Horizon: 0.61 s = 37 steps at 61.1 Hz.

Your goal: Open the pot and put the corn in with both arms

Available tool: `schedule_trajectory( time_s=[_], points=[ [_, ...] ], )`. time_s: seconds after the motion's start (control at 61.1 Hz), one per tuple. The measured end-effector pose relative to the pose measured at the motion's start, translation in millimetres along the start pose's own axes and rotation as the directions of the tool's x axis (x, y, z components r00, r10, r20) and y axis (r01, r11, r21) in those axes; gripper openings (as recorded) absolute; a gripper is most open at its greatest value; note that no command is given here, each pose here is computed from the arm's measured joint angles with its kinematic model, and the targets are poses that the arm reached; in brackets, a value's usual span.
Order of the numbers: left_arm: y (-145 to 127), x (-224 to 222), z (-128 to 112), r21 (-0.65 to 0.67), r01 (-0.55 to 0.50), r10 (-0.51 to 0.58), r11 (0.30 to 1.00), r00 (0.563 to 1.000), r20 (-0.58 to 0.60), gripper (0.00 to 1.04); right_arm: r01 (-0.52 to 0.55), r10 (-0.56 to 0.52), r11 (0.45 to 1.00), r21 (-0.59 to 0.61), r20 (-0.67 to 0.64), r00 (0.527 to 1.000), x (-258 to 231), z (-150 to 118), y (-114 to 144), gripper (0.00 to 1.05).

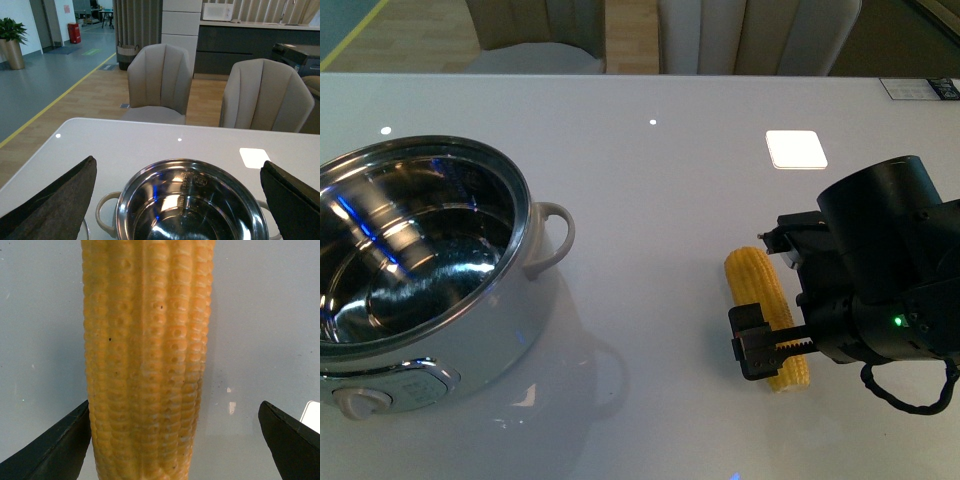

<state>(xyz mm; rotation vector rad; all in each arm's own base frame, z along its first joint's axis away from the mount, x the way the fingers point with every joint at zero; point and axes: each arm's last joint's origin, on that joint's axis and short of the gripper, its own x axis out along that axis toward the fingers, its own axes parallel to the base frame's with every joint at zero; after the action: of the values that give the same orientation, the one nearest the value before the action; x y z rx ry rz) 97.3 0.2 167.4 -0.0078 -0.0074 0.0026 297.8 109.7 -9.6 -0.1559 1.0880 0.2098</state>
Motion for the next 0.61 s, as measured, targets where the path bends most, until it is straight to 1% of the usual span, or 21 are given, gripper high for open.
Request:
schedule_trajectory(
  time_s=[0.115,0.196,0.229,0.344,0.376,0.425,0.475,0.507,0.605],
  points=[
    [0.0,0.0,0.0,0.000,0.000,0.000,1.000,1.000,0.000,0.98,0.000,-0.001,1.000,-0.009,-0.016,1.000,4.1,-1.2,1.4,0.95],
    [0.0,0.0,0.0,0.000,0.000,0.000,1.000,1.000,0.000,0.98,-0.002,0.002,1.000,-0.018,-0.021,1.000,5.2,-2.6,3.1,0.82],
    [0.0,0.0,0.0,0.000,0.000,0.000,1.000,1.000,0.000,0.98,-0.004,0.003,1.000,-0.021,-0.022,1.000,5.2,-2.8,3.5,0.78],
    [0.0,0.0,0.0,0.000,0.000,0.000,1.000,1.000,0.000,0.98,-0.016,0.015,0.999,-0.028,-0.017,1.000,4.9,-2.7,5.6,0.59],
    [0.0,0.0,0.0,0.000,0.000,0.000,1.000,1.000,0.000,0.98,-0.018,0.018,0.999,-0.028,-0.017,1.000,4.7,-2.9,5.9,0.56],
    [0.0,0.0,0.0,0.000,0.000,0.000,1.000,1.000,0.000,0.98,-0.019,0.019,0.999,-0.029,-0.017,1.000,3.6,-4.3,6.2,0.47],
    [0.0,0.0,0.0,0.000,0.000,0.000,1.000,1.000,0.000,0.98,-0.027,0.027,0.999,-0.029,-0.018,0.999,1.8,-5.2,6.4,0.41],
    [0.0,0.0,0.0,0.000,0.000,0.000,1.000,1.000,0.000,0.98,-0.039,0.039,0.999,-0.025,-0.012,0.999,-1.7,-5.3,6.8,0.36],
    [0.0,0.0,0.0,0.000,0.000,0.000,1.000,1.000,0.000,0.98,-0.062,0.062,0.998,-0.019,0.013,0.998,-9.6,-1.6,7.1,0.29]
  ],
)
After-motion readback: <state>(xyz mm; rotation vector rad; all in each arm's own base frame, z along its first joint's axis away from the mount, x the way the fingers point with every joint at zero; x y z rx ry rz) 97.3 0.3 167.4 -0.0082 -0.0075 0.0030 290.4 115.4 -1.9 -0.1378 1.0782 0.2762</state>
